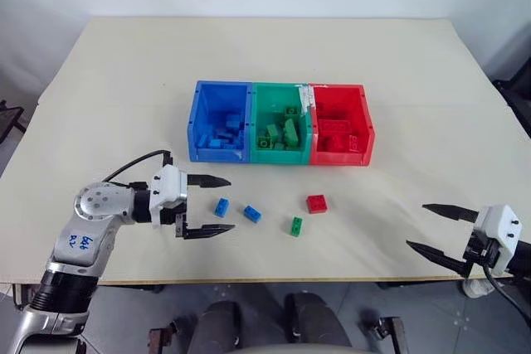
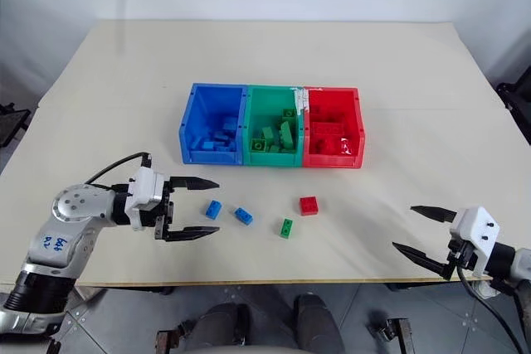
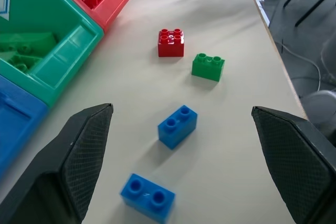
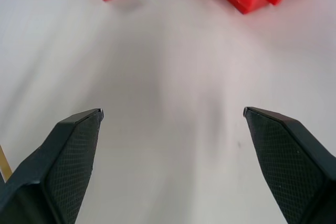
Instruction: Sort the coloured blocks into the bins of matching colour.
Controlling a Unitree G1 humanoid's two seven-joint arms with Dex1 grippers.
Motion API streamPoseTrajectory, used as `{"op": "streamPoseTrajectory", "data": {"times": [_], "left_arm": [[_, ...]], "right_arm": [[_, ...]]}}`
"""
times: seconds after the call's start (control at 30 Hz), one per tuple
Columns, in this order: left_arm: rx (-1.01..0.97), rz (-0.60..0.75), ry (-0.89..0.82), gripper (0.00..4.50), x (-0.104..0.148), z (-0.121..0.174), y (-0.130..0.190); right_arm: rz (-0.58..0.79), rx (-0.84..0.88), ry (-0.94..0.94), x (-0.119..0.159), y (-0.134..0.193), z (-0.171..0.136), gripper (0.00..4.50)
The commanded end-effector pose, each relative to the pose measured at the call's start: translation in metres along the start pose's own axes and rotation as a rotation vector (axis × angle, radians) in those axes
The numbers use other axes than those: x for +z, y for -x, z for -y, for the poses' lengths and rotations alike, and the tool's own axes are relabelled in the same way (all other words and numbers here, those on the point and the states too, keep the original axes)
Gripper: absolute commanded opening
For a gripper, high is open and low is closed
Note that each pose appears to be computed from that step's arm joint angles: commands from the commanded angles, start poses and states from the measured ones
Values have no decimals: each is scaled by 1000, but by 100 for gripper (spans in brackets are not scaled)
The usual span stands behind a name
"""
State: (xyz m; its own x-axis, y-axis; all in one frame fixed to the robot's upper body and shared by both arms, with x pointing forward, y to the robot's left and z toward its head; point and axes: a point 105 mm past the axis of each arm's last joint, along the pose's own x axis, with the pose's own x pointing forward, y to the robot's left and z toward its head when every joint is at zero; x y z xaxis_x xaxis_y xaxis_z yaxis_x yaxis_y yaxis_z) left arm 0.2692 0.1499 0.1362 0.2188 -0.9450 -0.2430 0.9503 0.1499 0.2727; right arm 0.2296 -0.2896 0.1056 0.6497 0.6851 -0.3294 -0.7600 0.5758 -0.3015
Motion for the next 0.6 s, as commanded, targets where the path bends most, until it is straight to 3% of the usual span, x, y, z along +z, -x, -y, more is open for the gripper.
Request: {"op": "streamPoseTrajectory", "data": {"times": [0.03, 0.3, 0.6], "left_arm": [[33, 1, -24, 450, 2, -4, 7], [104, -22, 16, 450, -4, 5, 22], [144, -20, 38, 450, -4, 17, 30]], "right_arm": [[65, 66, 61, 23, -22, 4, 448], [95, 355, 29, 59, -99, -13, 448], [37, 527, 50, 51, -133, -23, 448]]}}
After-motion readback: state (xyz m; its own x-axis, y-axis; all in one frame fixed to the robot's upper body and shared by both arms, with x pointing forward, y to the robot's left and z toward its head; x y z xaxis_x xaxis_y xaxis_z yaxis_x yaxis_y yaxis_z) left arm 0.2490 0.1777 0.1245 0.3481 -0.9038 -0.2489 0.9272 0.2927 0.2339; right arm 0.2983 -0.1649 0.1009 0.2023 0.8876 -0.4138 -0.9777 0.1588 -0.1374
